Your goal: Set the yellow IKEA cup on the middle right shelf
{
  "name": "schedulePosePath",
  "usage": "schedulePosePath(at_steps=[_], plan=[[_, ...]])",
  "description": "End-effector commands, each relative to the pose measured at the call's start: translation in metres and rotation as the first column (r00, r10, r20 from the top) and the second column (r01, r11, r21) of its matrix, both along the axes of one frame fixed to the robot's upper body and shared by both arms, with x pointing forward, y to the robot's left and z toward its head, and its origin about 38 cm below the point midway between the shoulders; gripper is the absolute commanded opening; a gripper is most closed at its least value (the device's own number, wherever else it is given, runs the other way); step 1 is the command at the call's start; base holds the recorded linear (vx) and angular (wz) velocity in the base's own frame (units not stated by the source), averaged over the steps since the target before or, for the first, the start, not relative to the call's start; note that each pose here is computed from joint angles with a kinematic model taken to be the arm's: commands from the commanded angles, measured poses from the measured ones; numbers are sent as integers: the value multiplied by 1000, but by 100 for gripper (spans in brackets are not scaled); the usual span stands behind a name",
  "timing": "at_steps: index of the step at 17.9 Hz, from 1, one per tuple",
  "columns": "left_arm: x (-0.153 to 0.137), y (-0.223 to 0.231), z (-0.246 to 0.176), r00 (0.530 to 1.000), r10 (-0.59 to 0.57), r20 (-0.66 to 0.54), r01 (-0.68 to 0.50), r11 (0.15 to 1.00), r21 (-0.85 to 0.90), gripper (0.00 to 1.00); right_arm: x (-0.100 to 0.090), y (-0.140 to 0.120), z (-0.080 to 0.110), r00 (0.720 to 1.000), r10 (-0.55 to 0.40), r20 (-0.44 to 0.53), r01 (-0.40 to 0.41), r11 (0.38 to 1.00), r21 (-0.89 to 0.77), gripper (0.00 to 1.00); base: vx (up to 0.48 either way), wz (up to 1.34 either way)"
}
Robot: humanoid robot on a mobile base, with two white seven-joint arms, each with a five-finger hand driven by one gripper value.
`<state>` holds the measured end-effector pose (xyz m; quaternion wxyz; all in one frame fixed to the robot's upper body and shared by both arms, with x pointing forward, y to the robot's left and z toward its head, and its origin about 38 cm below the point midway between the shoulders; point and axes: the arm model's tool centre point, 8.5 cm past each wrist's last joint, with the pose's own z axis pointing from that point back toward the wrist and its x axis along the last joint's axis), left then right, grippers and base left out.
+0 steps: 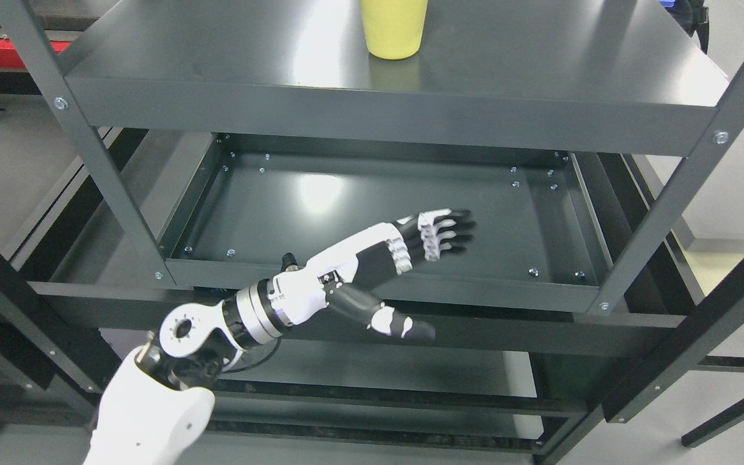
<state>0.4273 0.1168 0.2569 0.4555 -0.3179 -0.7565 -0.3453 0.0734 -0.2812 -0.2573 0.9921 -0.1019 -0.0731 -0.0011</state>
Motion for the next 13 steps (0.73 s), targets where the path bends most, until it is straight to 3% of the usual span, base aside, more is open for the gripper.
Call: schedulePosePath(at_steps=[1,2,5,10,12,13], plan=[[47,29,-78,799,584,-140,-590,807,-2,98,-9,-10,0,1000,-8,-14,8,1000,-11,99,-16,-26],[45,32,-81,771,619,-152,-627,779,-12,98,-9,-10,0,1000,-8,-14,8,1000,-11,99,-16,-26],[24,48,-85,758,646,-85,-652,755,-74,98,-9,-10,0,1000,-8,-14,8,1000,-11,99,0,0],[0,45,-51,736,671,-91,-677,726,-119,99,-9,-10,0,1000,-8,-14,8,1000,-11,99,0,0],[-8,39,-32,748,661,-66,-662,734,-151,99,-9,-10,0,1000,-8,-14,8,1000,-11,99,0,0],[-8,43,-31,729,680,-82,-683,715,-149,99,-9,-10,0,1000,-8,-14,8,1000,-11,99,0,0]])
